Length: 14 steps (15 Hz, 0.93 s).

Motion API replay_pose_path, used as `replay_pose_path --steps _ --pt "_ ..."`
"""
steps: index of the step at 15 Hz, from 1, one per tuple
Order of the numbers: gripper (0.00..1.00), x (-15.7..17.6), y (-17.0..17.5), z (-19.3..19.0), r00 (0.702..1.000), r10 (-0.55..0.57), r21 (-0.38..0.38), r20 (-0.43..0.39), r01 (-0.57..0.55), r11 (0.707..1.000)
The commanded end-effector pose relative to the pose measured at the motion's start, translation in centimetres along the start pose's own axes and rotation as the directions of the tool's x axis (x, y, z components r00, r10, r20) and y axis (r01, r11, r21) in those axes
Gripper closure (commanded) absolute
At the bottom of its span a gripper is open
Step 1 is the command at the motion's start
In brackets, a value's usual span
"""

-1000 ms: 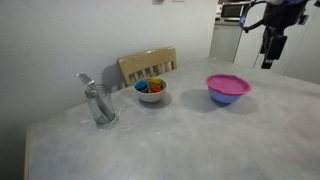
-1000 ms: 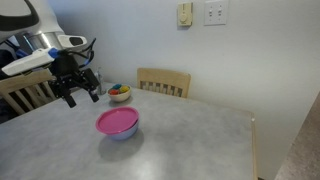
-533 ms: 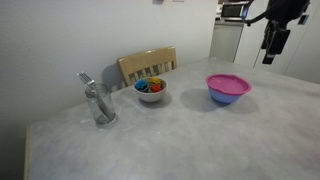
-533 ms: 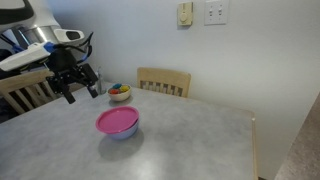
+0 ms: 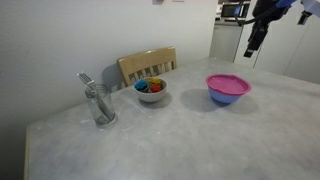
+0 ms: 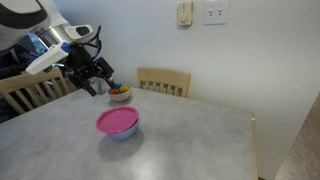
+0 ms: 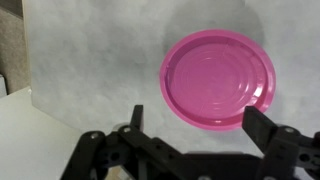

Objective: Remove the lid from the bowl and put it on the table

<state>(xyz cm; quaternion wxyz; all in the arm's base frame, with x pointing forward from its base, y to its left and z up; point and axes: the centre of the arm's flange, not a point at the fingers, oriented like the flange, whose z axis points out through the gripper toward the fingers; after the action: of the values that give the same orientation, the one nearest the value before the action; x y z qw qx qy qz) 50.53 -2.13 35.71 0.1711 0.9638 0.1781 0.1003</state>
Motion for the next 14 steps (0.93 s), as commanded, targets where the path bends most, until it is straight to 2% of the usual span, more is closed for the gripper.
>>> replay_pose_path --steps 1,7,14 --pt "0.0 3.8 -1.5 2.6 0.994 0.112 0.042 -0.012 -0.111 0.993" --pt "0.0 8.2 -4.8 5.3 0.967 0.255 0.103 0.017 -0.255 0.961" --pt "0.0 9.0 -7.4 9.2 0.939 0.325 0.109 0.109 -0.336 0.935"
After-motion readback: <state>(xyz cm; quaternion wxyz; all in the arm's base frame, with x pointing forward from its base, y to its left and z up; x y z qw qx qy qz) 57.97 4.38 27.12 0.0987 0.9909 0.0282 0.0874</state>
